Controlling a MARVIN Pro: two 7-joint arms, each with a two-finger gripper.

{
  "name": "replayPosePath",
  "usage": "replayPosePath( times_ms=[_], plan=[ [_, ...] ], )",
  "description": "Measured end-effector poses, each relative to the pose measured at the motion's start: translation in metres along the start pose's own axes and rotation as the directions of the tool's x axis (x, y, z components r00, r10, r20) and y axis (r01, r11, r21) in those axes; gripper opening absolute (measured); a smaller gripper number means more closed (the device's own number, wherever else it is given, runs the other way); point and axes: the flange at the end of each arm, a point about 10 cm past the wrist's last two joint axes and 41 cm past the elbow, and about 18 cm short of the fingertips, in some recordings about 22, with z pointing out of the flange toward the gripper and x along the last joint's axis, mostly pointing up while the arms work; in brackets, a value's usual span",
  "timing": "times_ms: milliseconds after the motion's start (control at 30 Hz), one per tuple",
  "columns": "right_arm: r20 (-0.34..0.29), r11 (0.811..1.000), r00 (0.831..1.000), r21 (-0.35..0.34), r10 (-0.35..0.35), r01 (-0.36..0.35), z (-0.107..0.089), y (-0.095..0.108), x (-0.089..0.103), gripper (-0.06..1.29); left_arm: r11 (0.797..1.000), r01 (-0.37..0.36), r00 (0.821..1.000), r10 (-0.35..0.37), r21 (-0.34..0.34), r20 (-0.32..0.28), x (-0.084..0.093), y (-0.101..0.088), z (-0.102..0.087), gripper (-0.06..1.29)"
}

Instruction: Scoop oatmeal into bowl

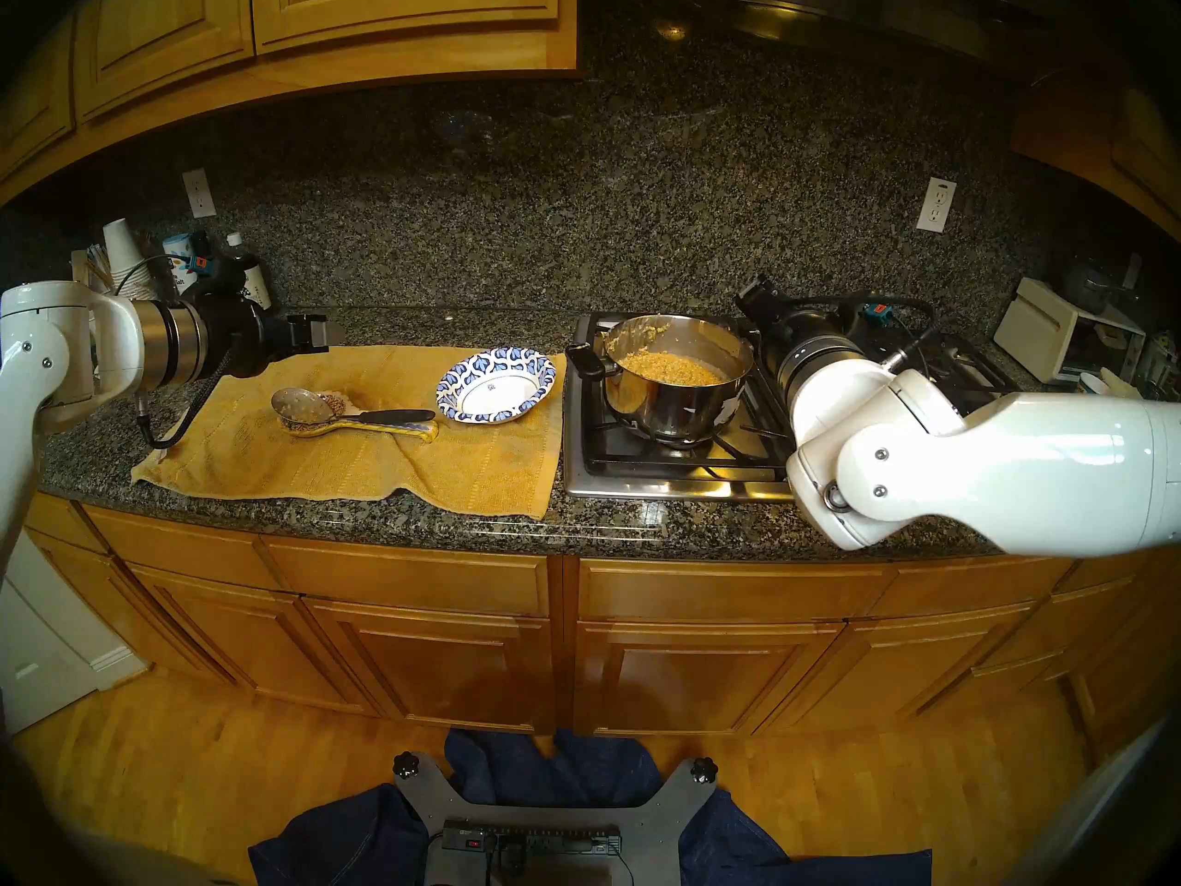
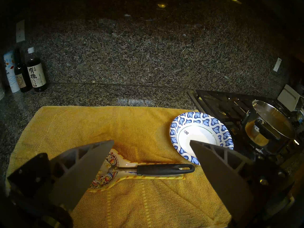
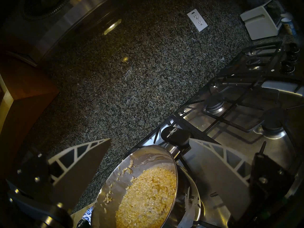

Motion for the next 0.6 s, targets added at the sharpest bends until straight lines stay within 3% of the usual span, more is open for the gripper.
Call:
replayPosePath(
  times_ms=[133,367,600],
  plan=[
    [0.000,1.000,1.000,0.000,0.000,0.000,0.000,0.000,0.000,1.23,1.000,-0.026,1.000,0.026,-0.005,0.001,0.002,0.003,-0.002,1.26],
    [0.001,1.000,1.000,-0.001,0.001,-0.001,0.000,0.000,0.000,1.23,0.989,-0.147,0.989,0.147,-0.032,0.004,0.006,0.028,-0.017,1.26],
    [0.001,1.000,1.000,-0.001,0.001,-0.001,0.000,0.000,0.000,1.23,0.960,-0.280,0.959,0.280,-0.017,0.041,-0.003,0.044,-0.023,1.26]
  ],
)
